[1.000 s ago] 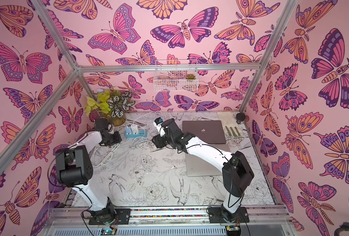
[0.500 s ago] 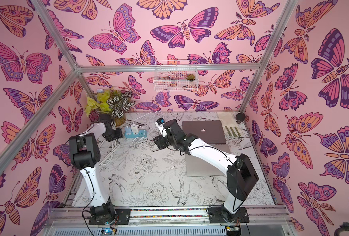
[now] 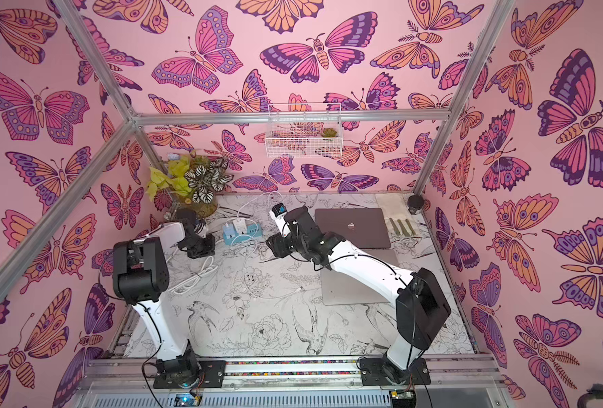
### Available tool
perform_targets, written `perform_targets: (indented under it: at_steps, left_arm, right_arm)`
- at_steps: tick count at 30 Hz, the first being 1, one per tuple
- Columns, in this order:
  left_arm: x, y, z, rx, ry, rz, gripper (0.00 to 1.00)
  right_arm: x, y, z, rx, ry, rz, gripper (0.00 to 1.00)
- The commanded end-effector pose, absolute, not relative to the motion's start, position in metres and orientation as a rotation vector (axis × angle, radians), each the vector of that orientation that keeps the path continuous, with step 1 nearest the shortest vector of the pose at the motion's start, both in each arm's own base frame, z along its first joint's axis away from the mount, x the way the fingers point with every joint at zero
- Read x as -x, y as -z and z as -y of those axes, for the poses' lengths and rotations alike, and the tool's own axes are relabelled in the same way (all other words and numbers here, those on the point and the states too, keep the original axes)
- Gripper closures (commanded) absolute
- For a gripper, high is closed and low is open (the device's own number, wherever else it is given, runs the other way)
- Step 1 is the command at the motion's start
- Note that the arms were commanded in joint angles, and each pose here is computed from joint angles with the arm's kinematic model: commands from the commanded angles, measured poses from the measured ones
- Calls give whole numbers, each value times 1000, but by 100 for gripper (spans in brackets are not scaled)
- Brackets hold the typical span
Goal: Unplug the laptop charger
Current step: Move the socket to the center of the board, then remove the charging cable from the plug.
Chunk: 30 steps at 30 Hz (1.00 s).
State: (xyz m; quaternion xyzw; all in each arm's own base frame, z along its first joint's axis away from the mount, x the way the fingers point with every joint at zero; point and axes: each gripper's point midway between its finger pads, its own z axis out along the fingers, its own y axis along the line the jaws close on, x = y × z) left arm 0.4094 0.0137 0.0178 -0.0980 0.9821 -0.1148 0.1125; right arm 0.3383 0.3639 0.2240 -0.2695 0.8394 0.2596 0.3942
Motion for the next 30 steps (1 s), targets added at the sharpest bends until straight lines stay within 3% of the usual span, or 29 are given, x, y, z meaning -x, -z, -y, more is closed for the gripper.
perform_targets:
  at_steps: [1,10,18,20,30]
  left_arm:
    - [-367,-4,4,312,403,-2963,100]
    - [-360,-26,3,370,373,-2858,100]
    - [-399,-99,10,397,478,-2564,77]
    - [-409,-111,12,412,512,-2488,59]
    - [-433,-78,31,426,686,-2531,62]
  right_arm:
    - [-337,-226,-370,695,-683,-2116,36]
    - [-339,-221,-392,754,-745,-2121,37]
    - [-347,-226,-435,961,-674,-2044,40]
    - [-357,-223,-445,998,-651,-2028,41]
    - [-399,-208,-487,1044,-597,-1981,44]
